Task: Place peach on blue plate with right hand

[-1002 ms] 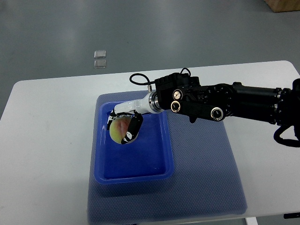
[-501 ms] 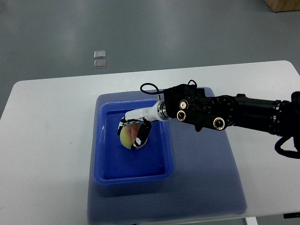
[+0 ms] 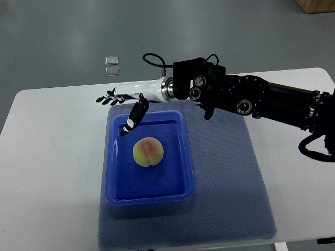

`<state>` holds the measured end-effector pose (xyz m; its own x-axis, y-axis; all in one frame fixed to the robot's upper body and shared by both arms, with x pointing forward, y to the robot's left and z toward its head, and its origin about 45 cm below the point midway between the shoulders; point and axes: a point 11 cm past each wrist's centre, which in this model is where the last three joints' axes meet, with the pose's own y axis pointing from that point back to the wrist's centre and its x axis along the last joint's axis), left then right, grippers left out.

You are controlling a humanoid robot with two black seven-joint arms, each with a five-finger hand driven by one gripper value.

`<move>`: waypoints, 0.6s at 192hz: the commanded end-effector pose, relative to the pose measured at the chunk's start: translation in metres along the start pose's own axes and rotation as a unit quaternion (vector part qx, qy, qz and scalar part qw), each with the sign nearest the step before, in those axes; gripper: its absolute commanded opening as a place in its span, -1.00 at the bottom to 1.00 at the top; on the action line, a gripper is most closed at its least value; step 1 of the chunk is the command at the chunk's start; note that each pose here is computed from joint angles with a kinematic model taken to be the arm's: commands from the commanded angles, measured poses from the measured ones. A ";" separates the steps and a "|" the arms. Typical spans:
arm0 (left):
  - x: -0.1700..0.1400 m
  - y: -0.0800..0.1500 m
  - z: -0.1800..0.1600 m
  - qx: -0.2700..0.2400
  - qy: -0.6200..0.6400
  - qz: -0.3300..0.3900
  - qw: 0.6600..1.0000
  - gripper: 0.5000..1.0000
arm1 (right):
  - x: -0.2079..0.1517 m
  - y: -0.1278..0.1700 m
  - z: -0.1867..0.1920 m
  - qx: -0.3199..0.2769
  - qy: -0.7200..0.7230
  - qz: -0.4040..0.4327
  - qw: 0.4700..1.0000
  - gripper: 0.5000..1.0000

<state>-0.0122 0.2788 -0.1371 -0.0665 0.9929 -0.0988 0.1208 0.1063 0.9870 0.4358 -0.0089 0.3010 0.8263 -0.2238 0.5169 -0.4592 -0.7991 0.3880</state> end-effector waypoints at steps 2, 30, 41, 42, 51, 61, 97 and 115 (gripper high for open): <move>0.000 0.000 0.000 0.000 0.000 -0.001 1.000 1.00 | 0.054 0.033 -0.005 0.051 -0.088 0.083 0.991 0.73; -0.004 0.000 0.000 0.000 -0.001 -0.006 1.000 1.00 | 0.095 0.092 0.052 0.161 -0.313 0.223 0.909 0.73; -0.006 0.000 0.000 0.000 -0.002 -0.009 1.000 1.00 | 0.099 0.108 0.073 0.201 -0.394 0.258 0.859 0.73; -0.006 0.000 0.000 0.000 -0.002 -0.009 1.000 1.00 | 0.099 0.110 0.077 0.209 -0.409 0.263 0.849 0.73; -0.006 0.000 0.000 0.000 -0.003 -0.009 1.000 1.00 | 0.097 0.119 0.097 0.229 -0.466 0.287 0.805 0.73; -0.009 0.000 0.000 0.000 -0.004 -0.013 1.000 1.00 | 0.089 0.127 0.125 0.248 -0.527 0.320 0.747 0.73; -0.014 0.000 0.000 0.000 -0.005 -0.020 1.000 1.00 | 0.054 0.128 0.183 0.280 -0.620 0.383 0.625 0.73; -0.014 0.000 0.000 0.000 -0.005 -0.020 1.000 1.00 | 0.031 0.128 0.201 0.303 -0.651 0.384 0.581 0.73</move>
<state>-0.0109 0.2647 -0.1360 -0.0613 0.9882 -0.1400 0.1175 0.1465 0.9822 0.4808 -0.2245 0.2413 0.2244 -0.6412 -0.7339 -0.9725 -0.1954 -0.1266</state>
